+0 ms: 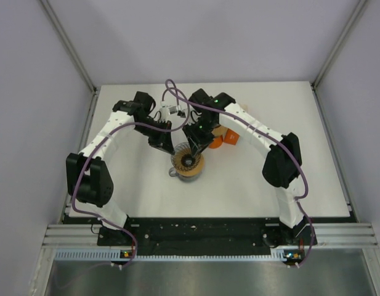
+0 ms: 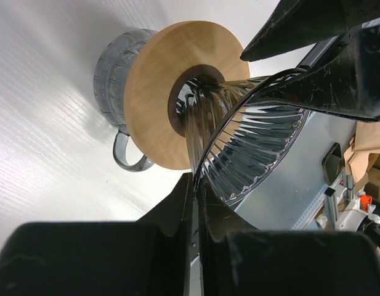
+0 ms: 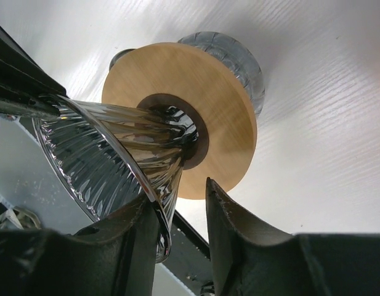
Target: Place the coffee filter in the dripper
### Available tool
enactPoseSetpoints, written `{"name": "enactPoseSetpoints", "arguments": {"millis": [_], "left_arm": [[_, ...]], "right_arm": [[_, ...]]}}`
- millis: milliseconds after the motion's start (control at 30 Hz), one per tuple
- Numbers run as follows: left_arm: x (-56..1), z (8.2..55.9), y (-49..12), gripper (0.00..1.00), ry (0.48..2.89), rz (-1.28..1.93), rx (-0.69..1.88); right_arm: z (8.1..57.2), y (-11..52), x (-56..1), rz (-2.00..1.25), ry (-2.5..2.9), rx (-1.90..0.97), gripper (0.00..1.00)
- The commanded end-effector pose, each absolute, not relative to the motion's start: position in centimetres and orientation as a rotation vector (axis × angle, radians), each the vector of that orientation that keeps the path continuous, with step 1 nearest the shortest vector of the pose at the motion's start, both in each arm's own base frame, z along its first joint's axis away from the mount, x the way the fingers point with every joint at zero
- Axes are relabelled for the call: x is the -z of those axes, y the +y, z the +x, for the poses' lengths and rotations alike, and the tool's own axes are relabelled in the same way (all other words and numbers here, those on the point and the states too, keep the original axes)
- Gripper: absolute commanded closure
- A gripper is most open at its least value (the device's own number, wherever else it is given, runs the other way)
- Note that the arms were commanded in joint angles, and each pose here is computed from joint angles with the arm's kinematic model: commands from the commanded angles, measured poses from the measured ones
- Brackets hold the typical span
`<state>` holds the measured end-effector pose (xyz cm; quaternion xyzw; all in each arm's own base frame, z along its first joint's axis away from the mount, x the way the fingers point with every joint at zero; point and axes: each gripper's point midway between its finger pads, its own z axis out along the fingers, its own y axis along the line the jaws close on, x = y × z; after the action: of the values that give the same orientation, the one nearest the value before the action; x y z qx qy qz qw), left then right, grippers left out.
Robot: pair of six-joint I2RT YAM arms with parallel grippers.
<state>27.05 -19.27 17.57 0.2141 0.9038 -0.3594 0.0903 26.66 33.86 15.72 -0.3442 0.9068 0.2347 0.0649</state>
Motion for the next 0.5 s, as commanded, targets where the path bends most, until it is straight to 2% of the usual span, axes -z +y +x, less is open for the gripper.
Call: {"name": "enactPoseSetpoints", "arguments": {"millis": [0, 233, 467], "left_arm": [[-17.5, 27.2, -19.9, 0.96, 2.644, 0.724, 1.042], [-17.9, 27.0, -19.9, 1.00, 2.641, 0.734, 1.052], [-17.6, 26.0, -19.8, 1.00, 2.751, 0.725, 1.114]], "right_arm": [[28.0, 35.2, -19.1, -1.100, 2.522, -0.714, 0.65], [28.4, 34.3, -21.0, -1.055, 2.443, -0.670, 0.62], [28.1, 34.1, -22.8, -0.978, 2.294, -0.724, 0.59]]}}
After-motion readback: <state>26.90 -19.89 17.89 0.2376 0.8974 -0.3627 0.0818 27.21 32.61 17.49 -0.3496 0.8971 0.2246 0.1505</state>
